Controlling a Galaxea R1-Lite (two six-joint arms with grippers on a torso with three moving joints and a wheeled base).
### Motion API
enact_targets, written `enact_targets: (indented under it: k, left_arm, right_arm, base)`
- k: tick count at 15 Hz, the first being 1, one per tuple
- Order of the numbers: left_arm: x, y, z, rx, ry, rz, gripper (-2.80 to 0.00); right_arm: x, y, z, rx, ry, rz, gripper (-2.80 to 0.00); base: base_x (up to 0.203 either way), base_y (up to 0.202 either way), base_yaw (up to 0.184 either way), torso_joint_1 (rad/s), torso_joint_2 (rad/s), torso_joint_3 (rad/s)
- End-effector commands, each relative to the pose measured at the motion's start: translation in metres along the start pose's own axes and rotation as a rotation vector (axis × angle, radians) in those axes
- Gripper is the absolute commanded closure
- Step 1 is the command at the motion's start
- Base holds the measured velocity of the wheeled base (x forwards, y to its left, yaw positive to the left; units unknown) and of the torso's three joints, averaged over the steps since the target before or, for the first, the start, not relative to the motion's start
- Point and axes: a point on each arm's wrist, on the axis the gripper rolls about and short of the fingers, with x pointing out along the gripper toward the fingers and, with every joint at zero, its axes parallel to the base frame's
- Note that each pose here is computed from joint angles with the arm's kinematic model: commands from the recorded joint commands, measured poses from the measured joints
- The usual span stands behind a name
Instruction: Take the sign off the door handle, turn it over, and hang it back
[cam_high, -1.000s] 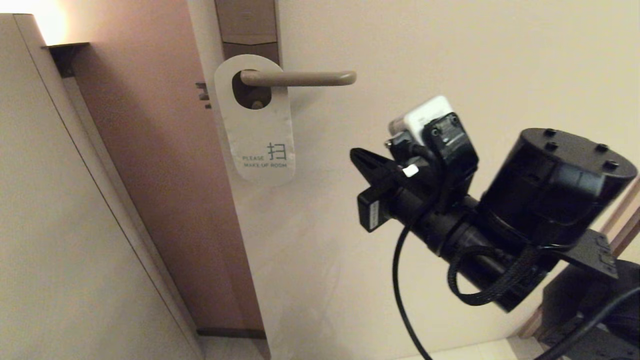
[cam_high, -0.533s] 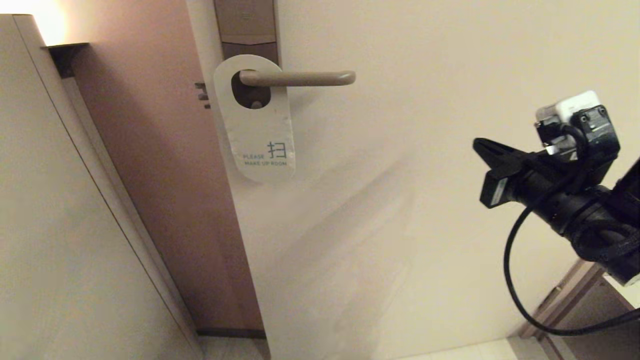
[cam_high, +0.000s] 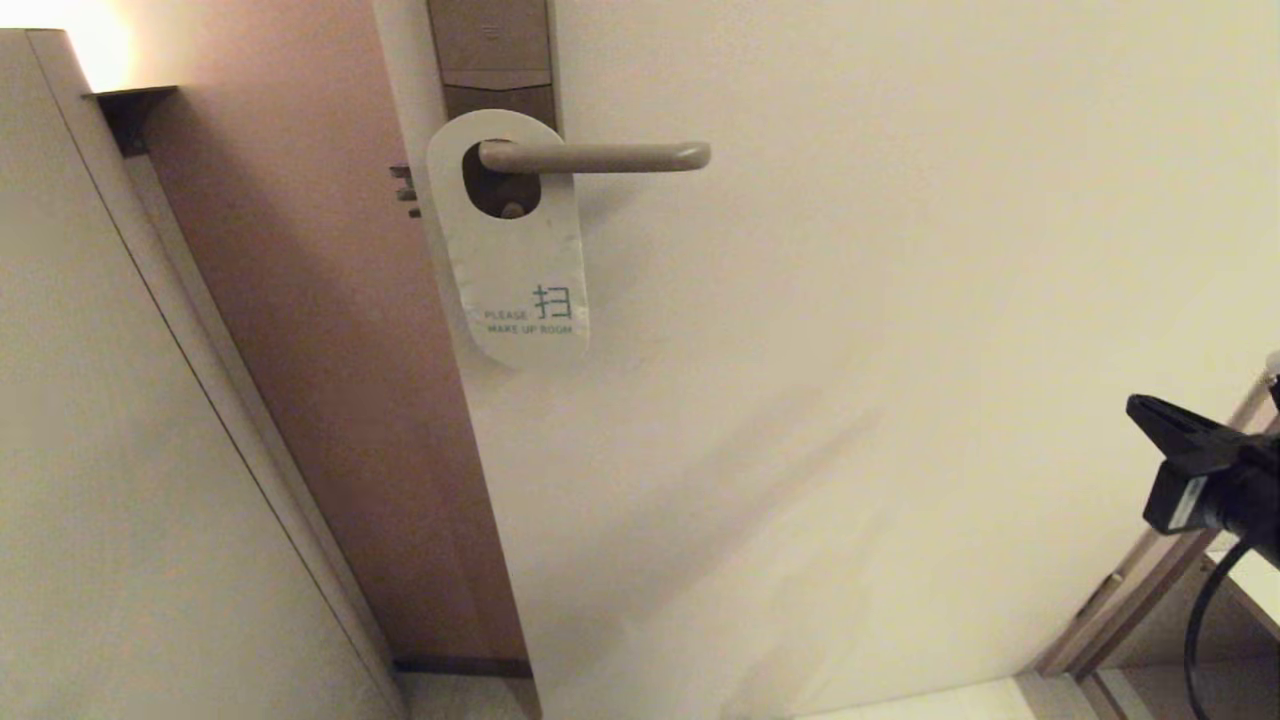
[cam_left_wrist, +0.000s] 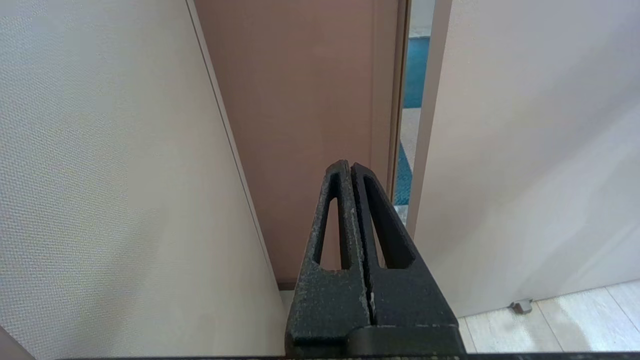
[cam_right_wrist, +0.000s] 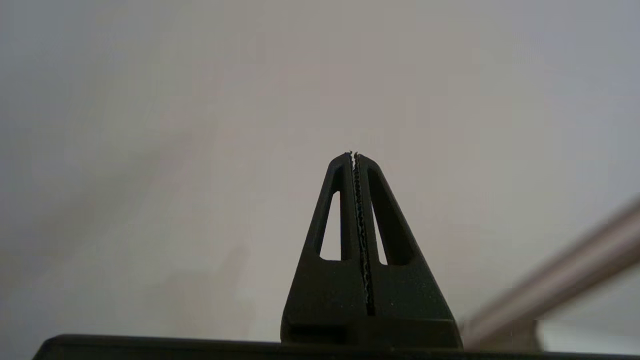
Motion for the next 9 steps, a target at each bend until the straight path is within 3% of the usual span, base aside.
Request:
enact_targets:
  k: [1,9]
  left_arm:
    - [0.000,0.000,0.000,0.000,0.002,0.000,0.00]
    - [0.000,0.000,0.000,0.000,0.001,0.000,0.00]
  right_arm:
    - [-0.022,-0.001,-0.009,0.014,0.007,-0.008,0.00]
    - [-0.091,0.005,-0.058,0.066,0.164,0.022,0.00]
  base:
    - [0.000,0.000,0.000,0.000,0.00,0.000]
    - [0.000,0.000,0.000,0.000,0.00,0.000]
